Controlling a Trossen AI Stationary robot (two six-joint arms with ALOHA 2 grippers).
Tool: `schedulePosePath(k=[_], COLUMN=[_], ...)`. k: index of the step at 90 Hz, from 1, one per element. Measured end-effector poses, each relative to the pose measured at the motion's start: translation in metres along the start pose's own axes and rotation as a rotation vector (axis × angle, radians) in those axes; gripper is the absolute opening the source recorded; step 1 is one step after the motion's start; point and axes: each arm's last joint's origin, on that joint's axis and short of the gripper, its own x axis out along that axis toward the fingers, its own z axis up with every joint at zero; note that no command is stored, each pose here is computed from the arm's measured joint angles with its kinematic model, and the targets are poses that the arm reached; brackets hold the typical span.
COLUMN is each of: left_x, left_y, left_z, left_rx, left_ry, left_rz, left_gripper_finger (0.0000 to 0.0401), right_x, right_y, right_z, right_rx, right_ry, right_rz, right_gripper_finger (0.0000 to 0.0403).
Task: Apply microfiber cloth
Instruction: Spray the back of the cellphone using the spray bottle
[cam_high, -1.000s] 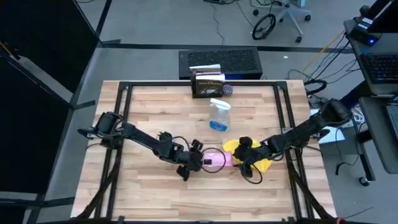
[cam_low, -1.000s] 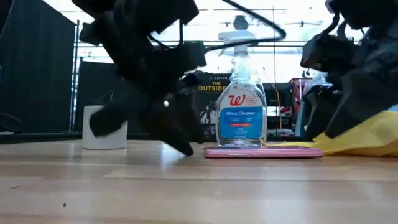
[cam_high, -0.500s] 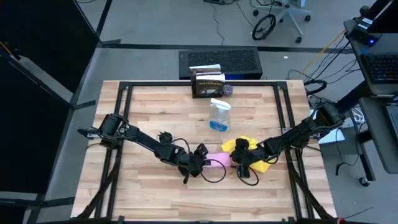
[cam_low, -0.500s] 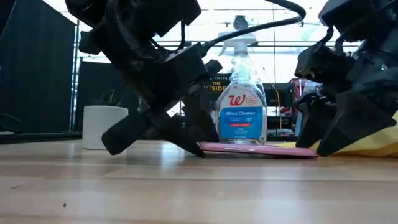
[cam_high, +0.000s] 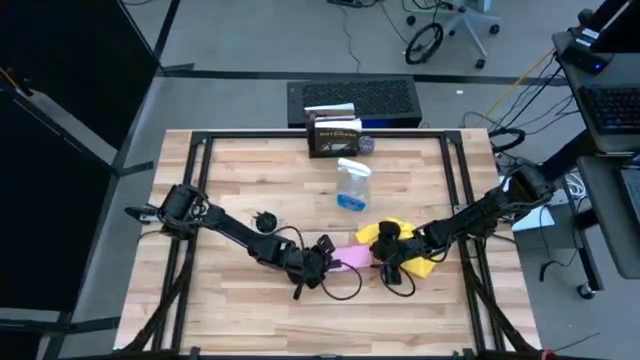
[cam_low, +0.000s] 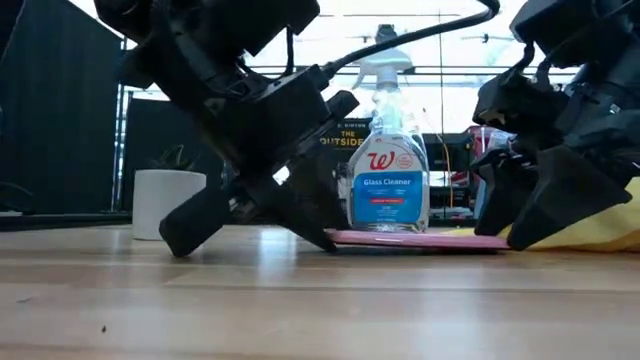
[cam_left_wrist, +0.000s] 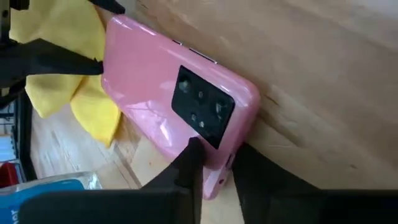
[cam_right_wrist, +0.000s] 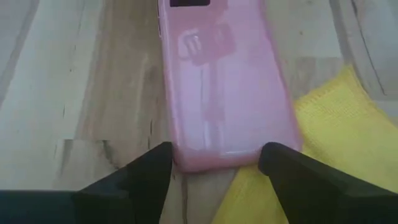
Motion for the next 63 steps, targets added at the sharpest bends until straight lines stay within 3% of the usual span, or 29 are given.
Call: schedulePosePath(k=[25, 45, 63], left_x=[-0.002, -0.008, -0.015], left_y=[-0.002, 0.004, 0.017], left_z=[0.005, 0.006, 0.017], left_rx=[0.006, 0.047, 0.04], left_ry=[-0.001, 0.043, -0.017], left_rz=[0.019, 0.094, 0.2], left_gripper_finger=[0.007, 0.0076, 0.0076], right_x=[0.0, 0.0, -0.001], right_y=[0.0, 0.002, 0.008], right_z=[0.0, 0.001, 0.013], right_rx=[0.011, 0.003, -0.008], right_ry=[-0.001, -0.017, -0.124], right_rz=[0.002, 0.008, 0.099], right_gripper_finger=[0.0238, 0.0238, 0.0238])
